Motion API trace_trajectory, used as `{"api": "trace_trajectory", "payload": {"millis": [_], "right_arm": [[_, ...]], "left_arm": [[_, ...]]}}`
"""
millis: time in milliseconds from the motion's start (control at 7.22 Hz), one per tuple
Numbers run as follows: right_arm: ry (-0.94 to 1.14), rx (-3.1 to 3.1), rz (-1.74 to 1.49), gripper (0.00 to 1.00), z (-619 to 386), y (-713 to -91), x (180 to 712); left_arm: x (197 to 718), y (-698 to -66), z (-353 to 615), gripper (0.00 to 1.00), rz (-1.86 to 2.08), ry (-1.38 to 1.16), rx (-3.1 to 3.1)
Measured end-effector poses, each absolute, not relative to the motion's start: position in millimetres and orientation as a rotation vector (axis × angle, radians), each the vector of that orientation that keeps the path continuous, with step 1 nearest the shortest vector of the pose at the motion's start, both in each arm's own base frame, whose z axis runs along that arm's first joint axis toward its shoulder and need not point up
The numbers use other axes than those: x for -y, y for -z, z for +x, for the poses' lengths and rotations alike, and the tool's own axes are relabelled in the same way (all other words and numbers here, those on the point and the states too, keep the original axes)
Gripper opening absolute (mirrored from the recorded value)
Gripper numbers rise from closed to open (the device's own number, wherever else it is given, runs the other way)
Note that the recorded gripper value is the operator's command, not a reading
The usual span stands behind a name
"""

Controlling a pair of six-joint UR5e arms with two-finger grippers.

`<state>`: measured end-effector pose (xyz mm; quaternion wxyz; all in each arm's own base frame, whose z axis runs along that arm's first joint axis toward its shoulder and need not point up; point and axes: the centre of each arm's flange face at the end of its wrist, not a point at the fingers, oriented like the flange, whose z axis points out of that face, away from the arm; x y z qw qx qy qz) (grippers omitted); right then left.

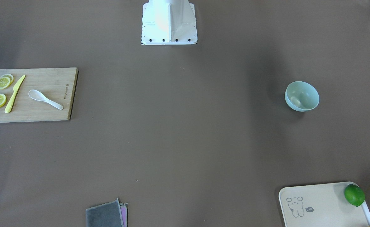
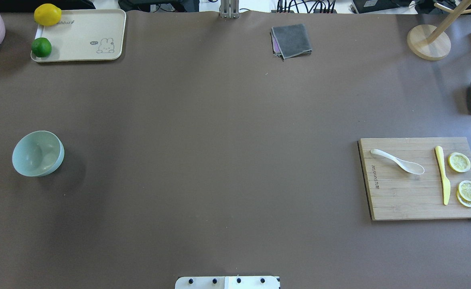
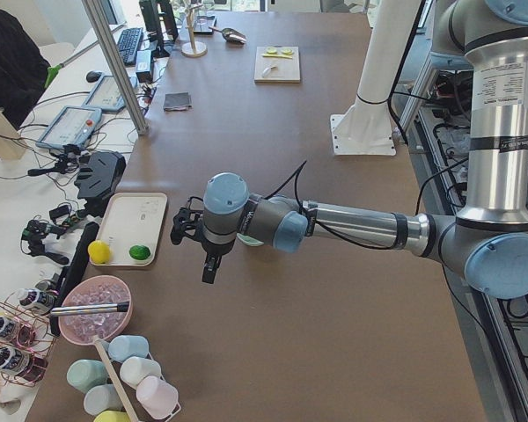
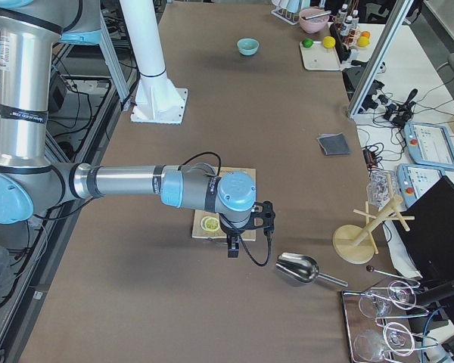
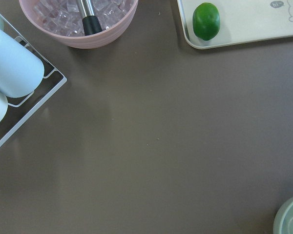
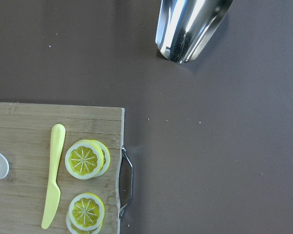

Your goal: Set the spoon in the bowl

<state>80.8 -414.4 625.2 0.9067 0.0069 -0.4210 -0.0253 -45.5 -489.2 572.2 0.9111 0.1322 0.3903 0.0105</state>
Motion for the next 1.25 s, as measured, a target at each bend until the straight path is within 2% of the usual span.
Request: {"api": "trace_trajectory", "payload": {"millis": [554, 969, 1246], "right_arm": [[0.052, 0.868, 0.018, 1.00, 81, -623, 416], [0.057, 0.866, 0.028, 1.00, 81, -618, 420], [0.059, 0.866, 0.031, 1.00, 81, -617, 421]], "left_arm": [[495, -551, -37, 0.98, 0.366, -0.080, -0.812], [509, -538, 25, 0.98, 0.428, -0.171, -0.873], [513, -528, 69, 0.98, 0.380, -0.135, -0.935]]}}
